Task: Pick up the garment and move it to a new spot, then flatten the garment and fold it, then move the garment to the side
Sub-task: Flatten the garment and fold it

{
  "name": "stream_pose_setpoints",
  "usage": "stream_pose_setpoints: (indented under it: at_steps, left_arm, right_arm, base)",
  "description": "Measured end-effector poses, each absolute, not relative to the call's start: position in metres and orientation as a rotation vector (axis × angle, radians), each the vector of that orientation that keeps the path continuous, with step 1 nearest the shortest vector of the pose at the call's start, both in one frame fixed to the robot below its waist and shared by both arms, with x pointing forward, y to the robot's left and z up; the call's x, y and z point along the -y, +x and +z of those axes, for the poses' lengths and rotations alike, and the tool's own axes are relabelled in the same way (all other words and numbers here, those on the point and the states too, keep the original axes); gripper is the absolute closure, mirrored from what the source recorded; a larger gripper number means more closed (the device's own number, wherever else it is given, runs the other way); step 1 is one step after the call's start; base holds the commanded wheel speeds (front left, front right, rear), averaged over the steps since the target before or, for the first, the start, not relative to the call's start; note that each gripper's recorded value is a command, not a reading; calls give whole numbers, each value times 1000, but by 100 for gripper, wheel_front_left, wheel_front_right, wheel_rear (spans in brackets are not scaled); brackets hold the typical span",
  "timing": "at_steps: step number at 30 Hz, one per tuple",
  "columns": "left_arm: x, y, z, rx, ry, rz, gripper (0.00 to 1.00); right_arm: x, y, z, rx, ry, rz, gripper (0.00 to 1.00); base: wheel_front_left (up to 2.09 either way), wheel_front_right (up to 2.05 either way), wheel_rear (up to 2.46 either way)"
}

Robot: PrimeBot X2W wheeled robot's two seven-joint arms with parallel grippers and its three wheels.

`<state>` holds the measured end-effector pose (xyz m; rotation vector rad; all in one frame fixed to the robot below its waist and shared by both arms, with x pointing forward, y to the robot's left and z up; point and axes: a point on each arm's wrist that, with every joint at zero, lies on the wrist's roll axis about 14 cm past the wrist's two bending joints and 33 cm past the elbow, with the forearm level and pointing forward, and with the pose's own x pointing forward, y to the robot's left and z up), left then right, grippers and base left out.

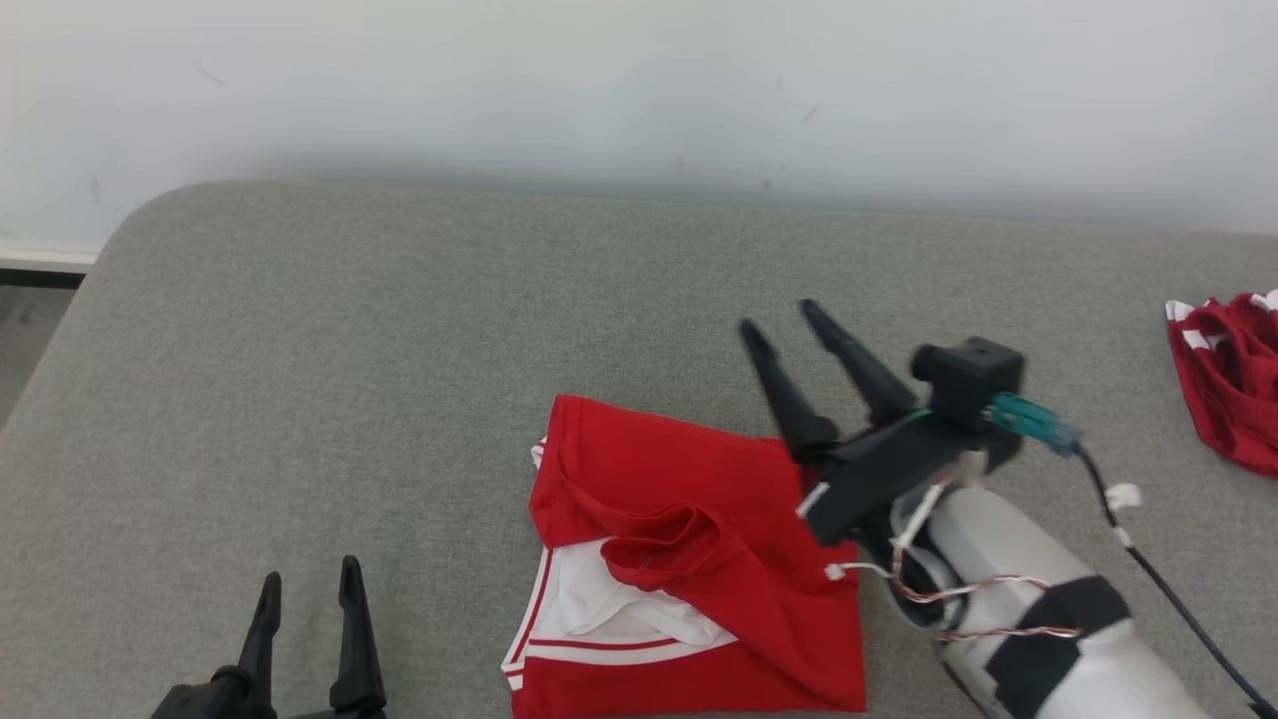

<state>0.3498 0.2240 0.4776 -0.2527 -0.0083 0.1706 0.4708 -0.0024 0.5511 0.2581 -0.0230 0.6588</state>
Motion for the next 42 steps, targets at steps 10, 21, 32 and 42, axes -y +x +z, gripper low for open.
stream_pose_setpoints:
  at_steps: [10, 21, 32, 42]
  left_arm:
    - [-222, 354, 476, 2, -244, 157, 0]
    - [-229, 352, 476, 4, -234, 171, 0]
    - [-236, 347, 475, 3, -227, 190, 0]
    - [-244, 341, 473, -2, -224, 217, 0]
  right_arm:
    - [98, 464, 512, -8, 206, 429, 0]
    - [98, 443, 477, -87, 172, 418, 100]
    - [50, 428, 434, -232, 128, 538, 100]
    - [29, 413, 403, -344, 115, 597, 100]
  base:
    - [0, 0, 0]
    - [0, 0, 0]
    - [0, 0, 0]
    - [0, 0, 0]
